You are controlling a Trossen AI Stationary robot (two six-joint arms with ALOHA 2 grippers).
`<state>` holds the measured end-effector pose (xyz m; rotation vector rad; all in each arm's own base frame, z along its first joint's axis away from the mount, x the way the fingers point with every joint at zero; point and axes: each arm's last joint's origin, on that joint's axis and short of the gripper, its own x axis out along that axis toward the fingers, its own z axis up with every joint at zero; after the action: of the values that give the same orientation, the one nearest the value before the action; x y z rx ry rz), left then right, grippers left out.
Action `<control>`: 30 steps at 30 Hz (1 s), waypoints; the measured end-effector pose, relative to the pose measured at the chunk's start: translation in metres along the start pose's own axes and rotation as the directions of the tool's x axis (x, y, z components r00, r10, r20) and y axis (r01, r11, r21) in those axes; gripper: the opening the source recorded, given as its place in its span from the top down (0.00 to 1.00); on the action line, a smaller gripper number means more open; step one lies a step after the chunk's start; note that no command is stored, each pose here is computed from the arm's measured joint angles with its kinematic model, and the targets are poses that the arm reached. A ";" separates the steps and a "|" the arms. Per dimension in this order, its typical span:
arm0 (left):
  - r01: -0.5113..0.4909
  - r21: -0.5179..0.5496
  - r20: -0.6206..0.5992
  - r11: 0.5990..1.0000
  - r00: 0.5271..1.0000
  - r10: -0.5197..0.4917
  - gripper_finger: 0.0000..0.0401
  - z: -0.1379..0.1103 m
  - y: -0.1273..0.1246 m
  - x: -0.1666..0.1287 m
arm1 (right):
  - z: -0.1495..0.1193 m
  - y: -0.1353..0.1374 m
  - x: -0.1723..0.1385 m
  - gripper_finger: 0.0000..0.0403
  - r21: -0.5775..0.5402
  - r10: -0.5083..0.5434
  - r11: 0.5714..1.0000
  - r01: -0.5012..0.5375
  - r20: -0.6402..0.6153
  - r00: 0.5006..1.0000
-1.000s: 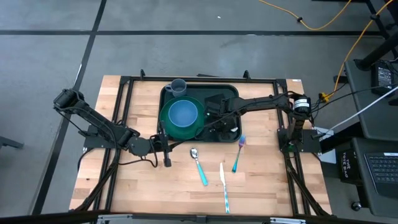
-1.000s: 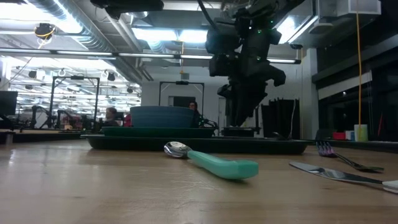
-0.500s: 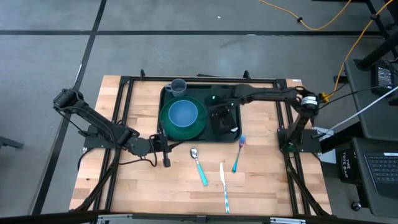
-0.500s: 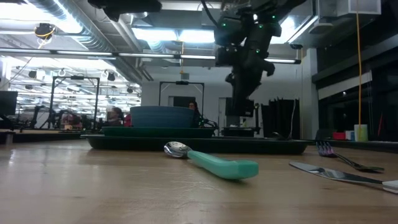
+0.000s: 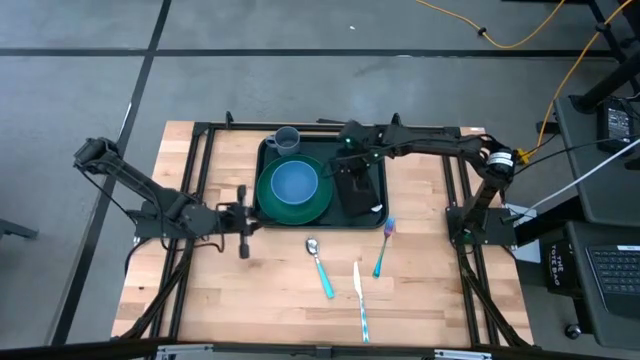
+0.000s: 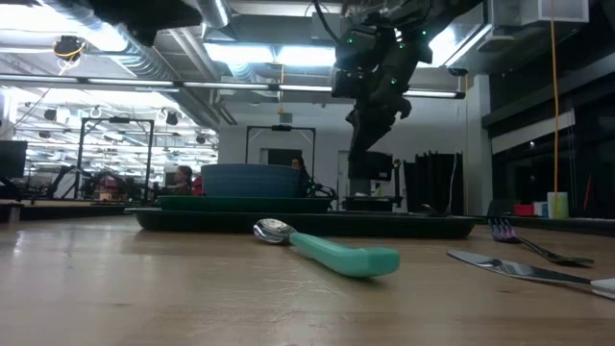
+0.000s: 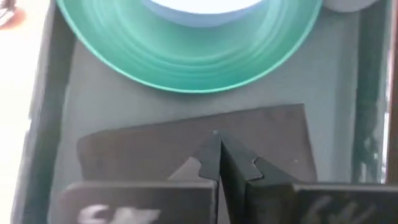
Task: Set up tray
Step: Put the black napkin to the right of the green plate on the black serving tray
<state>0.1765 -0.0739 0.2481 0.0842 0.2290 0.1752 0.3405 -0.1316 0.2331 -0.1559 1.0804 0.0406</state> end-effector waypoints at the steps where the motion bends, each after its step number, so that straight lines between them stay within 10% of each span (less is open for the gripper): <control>1: -0.002 -0.006 0.008 1.000 1.000 0.002 1.00 -0.003 0.003 -0.004 | -0.001 -0.002 0.001 0.98 0.005 -0.004 1.000 0.004 0.001 1.000; 30: -0.195 -0.065 0.092 0.979 0.975 0.201 0.99 -0.035 0.061 -0.026 | -0.060 -0.065 0.065 0.99 0.202 0.011 0.979 0.033 -0.210 0.978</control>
<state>0.1335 -0.0168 0.2257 0.0597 0.1171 0.3750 0.3255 -0.2071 0.1546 0.0205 1.2871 -0.0992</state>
